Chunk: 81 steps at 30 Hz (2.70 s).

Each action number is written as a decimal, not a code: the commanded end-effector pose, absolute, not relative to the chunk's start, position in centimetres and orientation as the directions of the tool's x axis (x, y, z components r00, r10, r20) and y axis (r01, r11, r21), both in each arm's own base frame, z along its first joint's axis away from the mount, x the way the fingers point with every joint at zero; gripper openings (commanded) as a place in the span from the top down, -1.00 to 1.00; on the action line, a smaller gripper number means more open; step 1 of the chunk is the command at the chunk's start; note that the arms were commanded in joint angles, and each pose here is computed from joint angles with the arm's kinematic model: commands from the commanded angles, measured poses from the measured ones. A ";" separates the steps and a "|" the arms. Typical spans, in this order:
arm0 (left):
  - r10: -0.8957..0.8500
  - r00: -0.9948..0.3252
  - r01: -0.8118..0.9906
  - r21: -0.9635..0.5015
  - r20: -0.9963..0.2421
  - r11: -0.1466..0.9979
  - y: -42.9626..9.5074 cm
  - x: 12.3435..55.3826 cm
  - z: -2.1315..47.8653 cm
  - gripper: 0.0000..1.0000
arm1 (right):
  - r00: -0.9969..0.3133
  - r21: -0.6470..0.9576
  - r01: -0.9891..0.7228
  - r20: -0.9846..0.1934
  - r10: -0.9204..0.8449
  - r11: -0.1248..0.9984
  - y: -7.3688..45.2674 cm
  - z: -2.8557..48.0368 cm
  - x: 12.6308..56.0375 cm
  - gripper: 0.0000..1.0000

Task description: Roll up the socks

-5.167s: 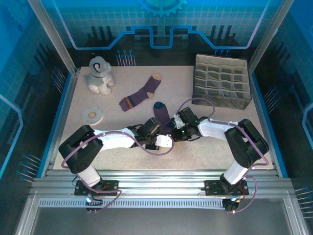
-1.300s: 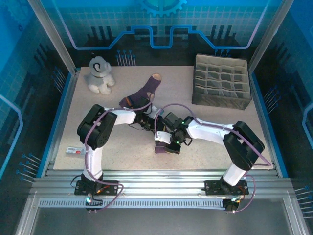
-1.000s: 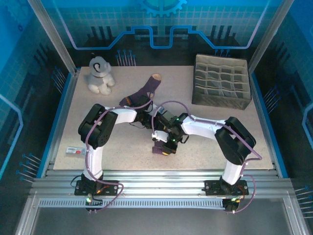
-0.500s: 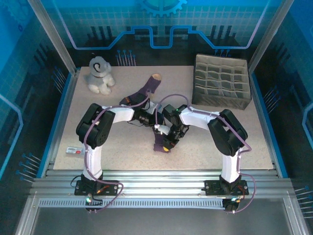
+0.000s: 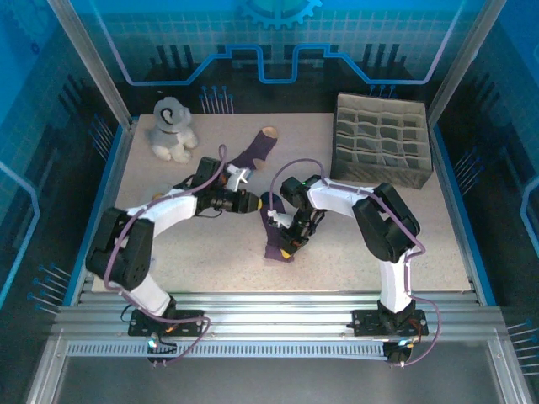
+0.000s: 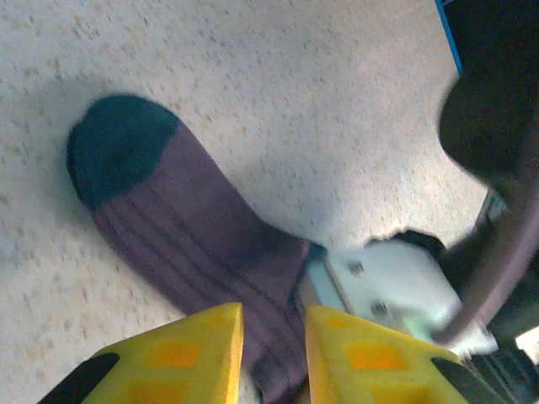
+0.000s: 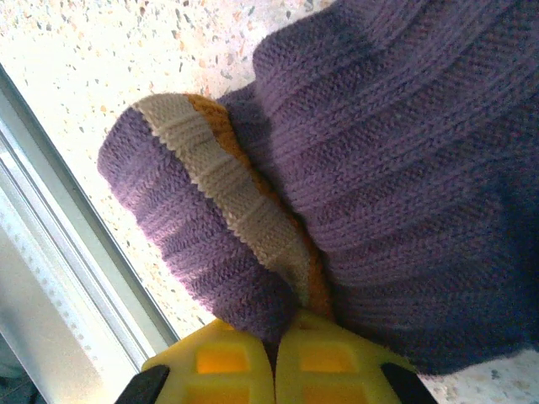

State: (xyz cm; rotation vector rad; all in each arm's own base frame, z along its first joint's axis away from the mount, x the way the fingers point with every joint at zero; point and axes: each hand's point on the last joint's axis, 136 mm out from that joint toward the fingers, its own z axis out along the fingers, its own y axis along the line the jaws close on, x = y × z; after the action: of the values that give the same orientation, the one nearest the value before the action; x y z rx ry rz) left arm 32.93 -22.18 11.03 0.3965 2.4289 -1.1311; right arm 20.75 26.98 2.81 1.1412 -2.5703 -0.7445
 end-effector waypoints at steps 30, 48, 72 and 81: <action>0.425 -0.384 0.900 -0.231 -0.820 0.369 -28.6 22.1 5.7 0.28 | -0.662 0.475 -0.620 0.112 -0.741 0.625 24.3 -0.3 21.6 1.00; 0.481 -0.537 0.833 -0.345 -0.693 0.433 -28.3 21.7 1.7 1.00 | -0.699 0.504 -0.596 0.058 -0.713 0.625 25.1 0.4 21.9 0.75; 0.341 -0.860 0.510 -0.604 -0.380 0.612 -26.7 23.1 0.4 1.00 | -0.767 0.395 -0.619 -0.490 -0.414 0.679 23.9 10.2 26.2 0.12; 0.326 -0.900 0.435 -0.640 -0.289 0.633 -26.9 23.4 0.5 1.00 | -0.479 0.014 -0.777 -0.663 -0.576 0.629 21.7 13.0 24.3 0.14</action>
State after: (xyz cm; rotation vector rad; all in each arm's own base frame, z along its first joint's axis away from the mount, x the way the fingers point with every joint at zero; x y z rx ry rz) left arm 25.33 -28.59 3.41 0.7244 2.4864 -1.1461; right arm 23.72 22.22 11.69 1.3348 -3.3056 -0.8297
